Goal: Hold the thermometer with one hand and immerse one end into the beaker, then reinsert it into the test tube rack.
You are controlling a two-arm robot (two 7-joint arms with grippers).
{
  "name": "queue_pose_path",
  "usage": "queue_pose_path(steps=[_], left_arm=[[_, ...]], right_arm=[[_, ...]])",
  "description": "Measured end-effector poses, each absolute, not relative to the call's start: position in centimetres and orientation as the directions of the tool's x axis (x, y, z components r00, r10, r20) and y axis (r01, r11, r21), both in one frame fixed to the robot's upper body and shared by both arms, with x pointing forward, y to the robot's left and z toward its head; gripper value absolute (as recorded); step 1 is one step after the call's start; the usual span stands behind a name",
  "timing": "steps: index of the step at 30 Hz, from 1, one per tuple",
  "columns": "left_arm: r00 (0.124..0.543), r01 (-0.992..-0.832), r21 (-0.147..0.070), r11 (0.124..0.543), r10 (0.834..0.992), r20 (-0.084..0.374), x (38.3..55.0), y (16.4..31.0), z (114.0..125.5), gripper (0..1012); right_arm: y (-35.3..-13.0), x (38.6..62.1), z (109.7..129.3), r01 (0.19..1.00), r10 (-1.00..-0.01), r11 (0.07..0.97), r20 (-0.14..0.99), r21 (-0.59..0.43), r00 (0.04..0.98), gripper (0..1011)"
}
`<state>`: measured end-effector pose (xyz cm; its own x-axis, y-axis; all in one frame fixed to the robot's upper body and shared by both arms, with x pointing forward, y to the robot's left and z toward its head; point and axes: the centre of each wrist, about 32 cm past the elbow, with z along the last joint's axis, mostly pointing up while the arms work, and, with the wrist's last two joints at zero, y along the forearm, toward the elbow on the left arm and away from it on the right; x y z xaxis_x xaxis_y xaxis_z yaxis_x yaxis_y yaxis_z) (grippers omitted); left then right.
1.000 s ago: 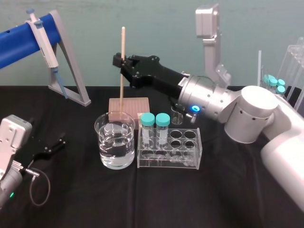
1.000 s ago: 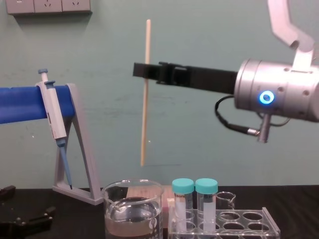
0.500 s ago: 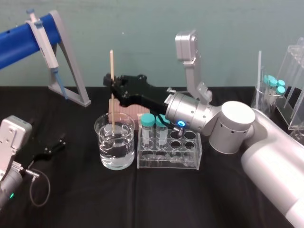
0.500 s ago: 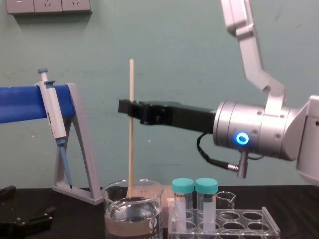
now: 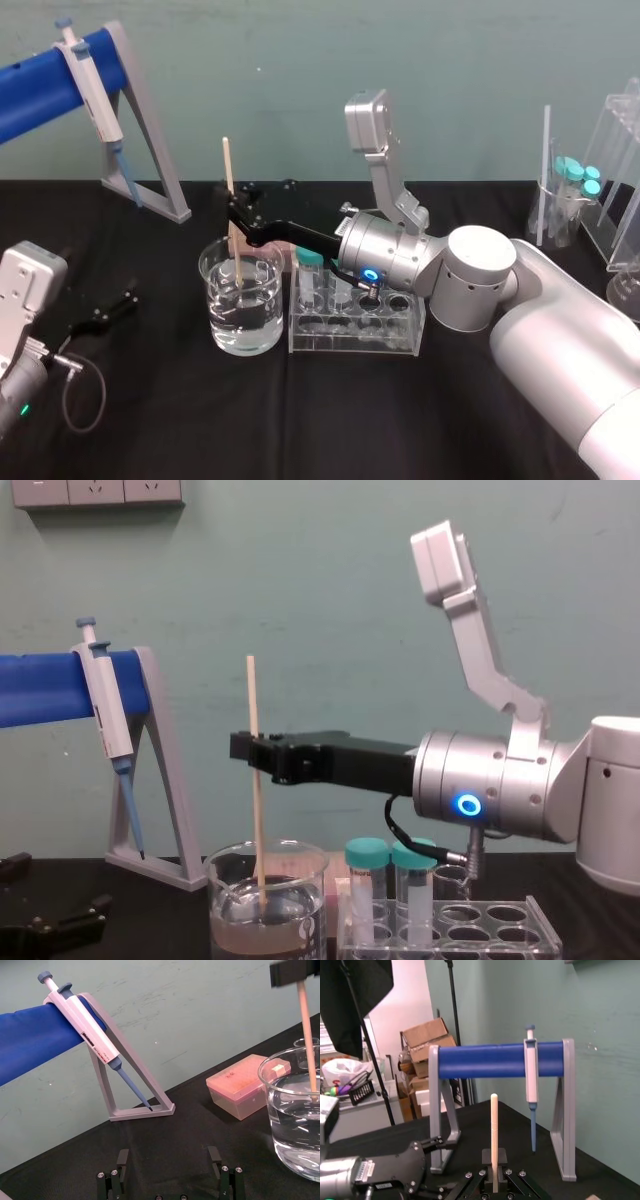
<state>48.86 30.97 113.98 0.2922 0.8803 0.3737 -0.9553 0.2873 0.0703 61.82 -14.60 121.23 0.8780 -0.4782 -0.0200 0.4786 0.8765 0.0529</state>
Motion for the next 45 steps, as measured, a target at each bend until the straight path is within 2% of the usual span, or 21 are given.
queue_pose_path(steps=[12, 45], left_arm=[[0.292, -0.955, 0.07, 0.287, 0.88, 0.374, 48.86, 30.97, 113.98, 1004], [0.292, -0.955, 0.07, 0.287, 0.88, 0.374, 48.86, 30.97, 113.98, 1004]], right_arm=[[-14.79, 62.38, 120.17, 0.496, -0.495, 0.868, -0.025, 0.027, 0.869, 53], [-14.86, 62.37, 120.16, 0.496, -0.495, 0.868, -0.028, 0.027, 0.868, 53]])
